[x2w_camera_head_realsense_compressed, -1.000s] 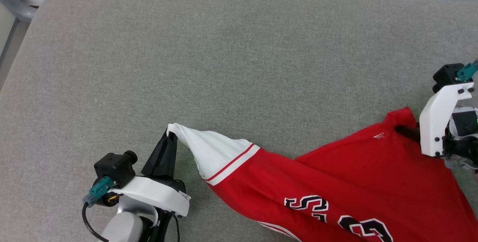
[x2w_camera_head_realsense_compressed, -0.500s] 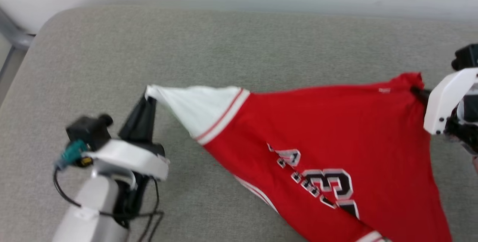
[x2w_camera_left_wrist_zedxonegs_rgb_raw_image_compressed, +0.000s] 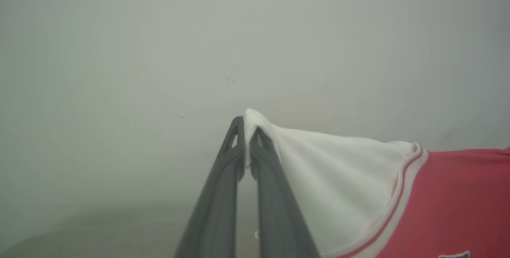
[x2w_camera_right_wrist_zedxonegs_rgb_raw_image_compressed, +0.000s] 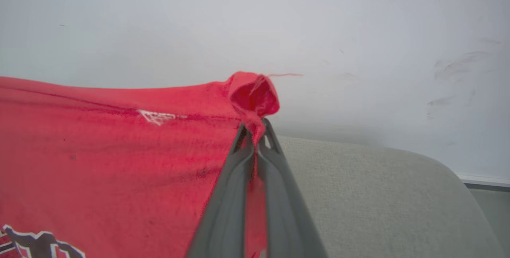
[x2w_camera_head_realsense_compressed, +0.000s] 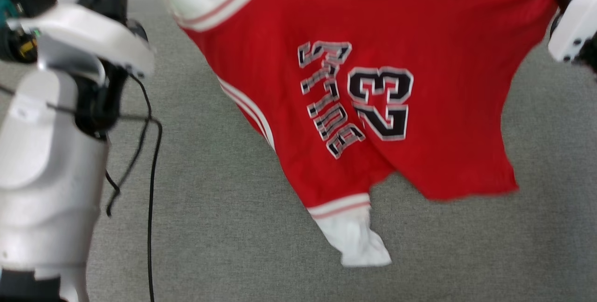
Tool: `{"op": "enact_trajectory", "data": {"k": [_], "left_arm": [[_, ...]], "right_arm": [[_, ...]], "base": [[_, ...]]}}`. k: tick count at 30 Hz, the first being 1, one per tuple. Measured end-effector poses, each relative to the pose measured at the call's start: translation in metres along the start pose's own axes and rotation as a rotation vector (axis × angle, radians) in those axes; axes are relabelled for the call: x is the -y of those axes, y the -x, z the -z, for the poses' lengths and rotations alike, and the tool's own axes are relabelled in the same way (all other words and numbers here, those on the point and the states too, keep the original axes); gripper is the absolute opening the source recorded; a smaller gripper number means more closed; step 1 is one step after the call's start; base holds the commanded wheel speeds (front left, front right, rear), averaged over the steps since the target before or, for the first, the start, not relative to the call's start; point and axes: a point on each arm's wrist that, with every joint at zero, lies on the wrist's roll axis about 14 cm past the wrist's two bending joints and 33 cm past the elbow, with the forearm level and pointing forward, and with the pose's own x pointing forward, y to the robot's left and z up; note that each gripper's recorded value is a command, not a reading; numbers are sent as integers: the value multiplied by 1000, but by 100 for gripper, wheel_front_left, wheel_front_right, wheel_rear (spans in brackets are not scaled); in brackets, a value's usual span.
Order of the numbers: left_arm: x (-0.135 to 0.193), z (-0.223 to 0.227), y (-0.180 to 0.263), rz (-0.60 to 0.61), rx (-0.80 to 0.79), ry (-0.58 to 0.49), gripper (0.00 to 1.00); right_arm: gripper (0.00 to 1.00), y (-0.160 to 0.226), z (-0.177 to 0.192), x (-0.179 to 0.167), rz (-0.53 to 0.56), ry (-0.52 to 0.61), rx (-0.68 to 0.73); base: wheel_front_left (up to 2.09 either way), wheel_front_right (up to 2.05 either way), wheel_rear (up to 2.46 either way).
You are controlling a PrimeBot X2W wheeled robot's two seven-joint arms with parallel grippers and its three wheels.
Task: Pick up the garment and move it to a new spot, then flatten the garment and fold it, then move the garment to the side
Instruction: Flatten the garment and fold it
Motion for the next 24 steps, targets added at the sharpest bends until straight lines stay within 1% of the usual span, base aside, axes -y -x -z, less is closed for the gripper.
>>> {"op": "enact_trajectory", "data": {"k": [2, 5, 7, 12, 15, 21, 24], "left_arm": [[-5, -8, -15, -10, 7, -9, 0], [-12, -34, -45, -22, 67, -33, 0], [-17, -47, -61, -31, 100, -53, 0], [-38, -63, -88, -68, 129, -118, 0], [-45, -79, -105, -80, 172, -133, 0], [-54, -77, -131, -87, 197, -154, 0], [-55, -63, -142, -82, 179, -160, 0]], "right_arm": [[0, -5, -20, 1, 8, 9, 52], [0, -17, -59, 3, 19, 26, 146], [0, -25, -76, 3, 21, 29, 196], [0, -39, -112, -3, 19, 29, 289], [0, -44, -140, 1, 30, 31, 361], [0, -68, -158, 2, 36, 36, 421], [0, -86, -147, 0, 35, 45, 402]], "base": [[0, 0, 0], [0, 0, 0], [0, 0, 0], [0, 0, 0], [0, 0, 0], [0, 0, 0], [0, 0, 0]]}}
